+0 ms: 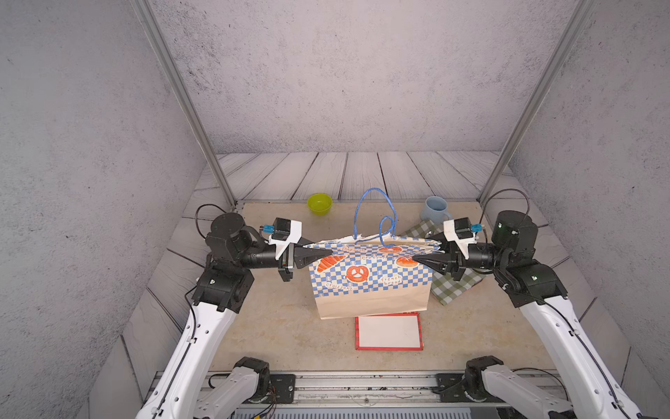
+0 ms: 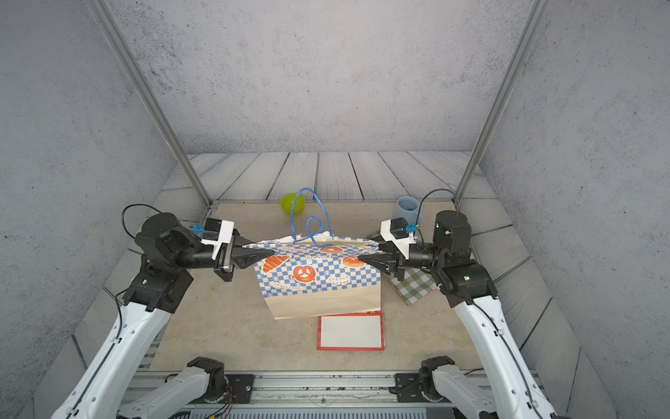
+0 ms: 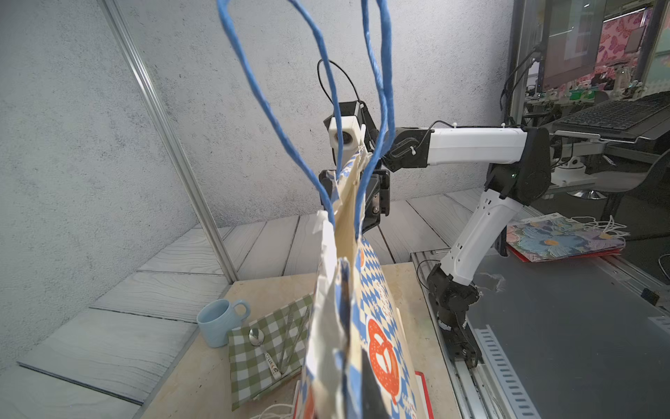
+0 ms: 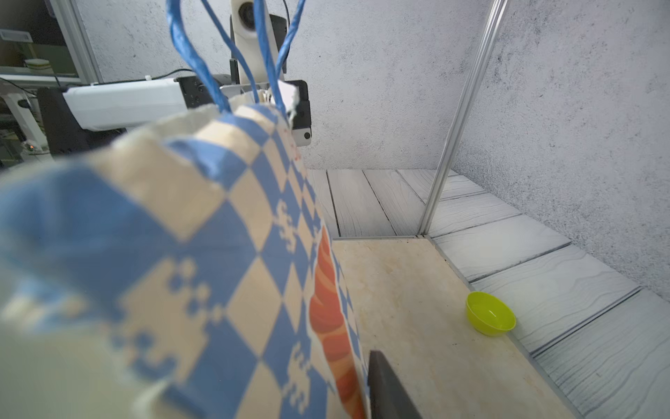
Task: Put away the paper bag
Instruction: Press the paper bag.
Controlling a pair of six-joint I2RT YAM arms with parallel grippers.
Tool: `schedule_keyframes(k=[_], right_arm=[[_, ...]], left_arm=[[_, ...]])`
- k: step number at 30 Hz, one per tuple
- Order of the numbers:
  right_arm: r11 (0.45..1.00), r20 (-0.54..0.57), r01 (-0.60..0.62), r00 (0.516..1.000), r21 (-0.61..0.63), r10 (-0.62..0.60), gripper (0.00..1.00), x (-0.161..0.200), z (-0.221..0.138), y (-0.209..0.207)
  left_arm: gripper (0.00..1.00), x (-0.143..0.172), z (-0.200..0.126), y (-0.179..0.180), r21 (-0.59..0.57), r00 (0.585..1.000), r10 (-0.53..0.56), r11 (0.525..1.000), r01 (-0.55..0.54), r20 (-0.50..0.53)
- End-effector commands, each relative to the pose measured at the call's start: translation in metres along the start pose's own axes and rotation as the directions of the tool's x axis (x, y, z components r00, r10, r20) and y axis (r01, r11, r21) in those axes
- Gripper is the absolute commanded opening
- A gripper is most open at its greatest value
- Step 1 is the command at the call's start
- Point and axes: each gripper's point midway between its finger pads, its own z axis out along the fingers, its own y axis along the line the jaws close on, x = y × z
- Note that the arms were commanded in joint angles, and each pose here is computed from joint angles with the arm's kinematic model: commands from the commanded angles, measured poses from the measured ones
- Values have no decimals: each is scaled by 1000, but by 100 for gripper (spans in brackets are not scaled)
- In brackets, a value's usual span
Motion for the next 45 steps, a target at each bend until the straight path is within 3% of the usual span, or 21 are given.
schedule_keyframes(k=[1, 5, 7, 9, 13, 21, 23, 27, 34, 36, 37, 38, 41, 45], right_arm=[[1000, 34, -20, 999, -20, 21, 28, -10, -2, 4], [999, 65, -44, 997, -4, 45, 17, -19, -1, -3], [999, 78, -50, 996, -4, 50, 15, -23, -1, -5], [999, 87, -48, 995, -10, 49, 13, -26, -1, -6], [999, 96, -35, 995, -7, 35, 12, -31, -1, -7], [1000, 110, 0, 994, -8, 1, 5, -34, -1, -7], [1000, 113, 6, 994, -8, -5, 0, -33, -1, -8], [1000, 107, 0, 994, -7, 1, 0, -29, 0, -9], [995, 78, 49, 995, 90, -56, 0, -21, -2, -18], [992, 87, 69, 993, 108, -79, 0, -27, -4, -19], [991, 94, 73, 992, 112, -84, 0, -30, -4, -19], [991, 101, 76, 991, 112, -87, 0, -34, -5, -19], [992, 123, 91, 987, 87, -101, 0, -46, -7, -13], [994, 145, 98, 984, 36, -103, 0, -60, -8, -1]], left_arm=[[0, -10, 1, -4, 17, 999, 29, 999, -29, 15], [2, -4, 1, 2, -14, 1000, 12, 1000, -12, 5], [19, -1, 1, 6, -38, 1000, 3, 999, -3, 2], [50, 4, 1, 13, -76, 1000, -20, 997, 20, 1], [74, 22, 1, 27, -146, 993, -117, 982, 119, 19], [81, 33, -1, 40, -199, 970, -219, 951, 236, 105], [81, 32, -2, 41, -210, 974, -204, 952, 221, 100], [80, 34, -8, 47, -278, 984, -161, 944, 176, 75], [86, 34, -45, 64, -463, 985, -152, 870, 170, 75], [89, 35, -45, 54, -449, 985, -166, 878, 168, 43], [97, 35, -44, 49, -432, 982, -185, 883, 186, 45], [99, 34, -43, 46, -420, 978, -204, 884, 206, 50], [99, 31, -39, 40, -366, 963, -254, 891, 268, 87], [99, 30, -37, 51, -366, 937, -321, 863, 348, 133]])
